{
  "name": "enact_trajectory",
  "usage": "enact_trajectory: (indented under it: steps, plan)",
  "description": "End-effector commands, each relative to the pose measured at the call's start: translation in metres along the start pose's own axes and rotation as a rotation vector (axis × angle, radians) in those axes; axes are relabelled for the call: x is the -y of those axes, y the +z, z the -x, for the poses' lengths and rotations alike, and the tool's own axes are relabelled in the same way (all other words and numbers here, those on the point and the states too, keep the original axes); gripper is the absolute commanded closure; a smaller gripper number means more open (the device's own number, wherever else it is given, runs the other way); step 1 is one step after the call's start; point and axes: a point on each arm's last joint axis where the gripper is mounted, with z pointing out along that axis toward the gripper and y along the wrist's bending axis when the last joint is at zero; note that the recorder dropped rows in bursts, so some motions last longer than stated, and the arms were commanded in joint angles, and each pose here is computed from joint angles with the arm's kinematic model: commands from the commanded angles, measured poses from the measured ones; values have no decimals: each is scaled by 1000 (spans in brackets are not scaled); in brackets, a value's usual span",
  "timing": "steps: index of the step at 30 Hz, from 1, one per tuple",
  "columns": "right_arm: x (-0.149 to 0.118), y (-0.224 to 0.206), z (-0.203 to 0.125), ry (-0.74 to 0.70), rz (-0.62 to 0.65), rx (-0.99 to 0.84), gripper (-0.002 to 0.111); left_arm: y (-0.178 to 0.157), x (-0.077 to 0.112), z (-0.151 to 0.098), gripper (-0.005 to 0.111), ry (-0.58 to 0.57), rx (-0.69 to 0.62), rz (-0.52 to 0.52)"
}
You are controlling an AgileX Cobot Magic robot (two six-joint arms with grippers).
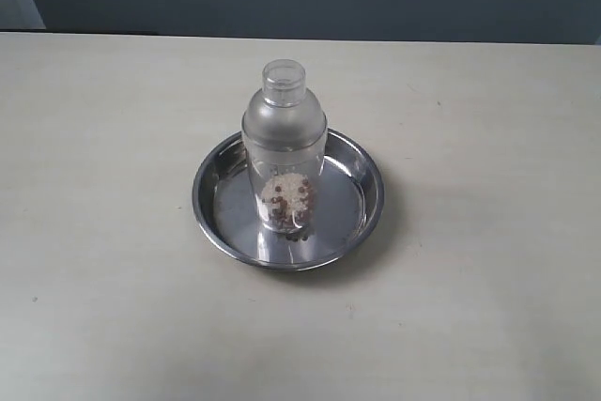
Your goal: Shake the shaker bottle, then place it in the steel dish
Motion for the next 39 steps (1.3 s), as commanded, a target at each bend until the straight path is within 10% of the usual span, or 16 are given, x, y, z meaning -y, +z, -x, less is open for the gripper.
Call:
enact_trajectory:
  steps: [1, 39]
  plan:
    - [0, 0, 0, -4, 3, 12, 109, -12, -6, -5, 106, -26, -23, 37]
    - [0, 0, 0, -4, 3, 12, 109, -48, -14, -27, 106, -26, -208, 205]
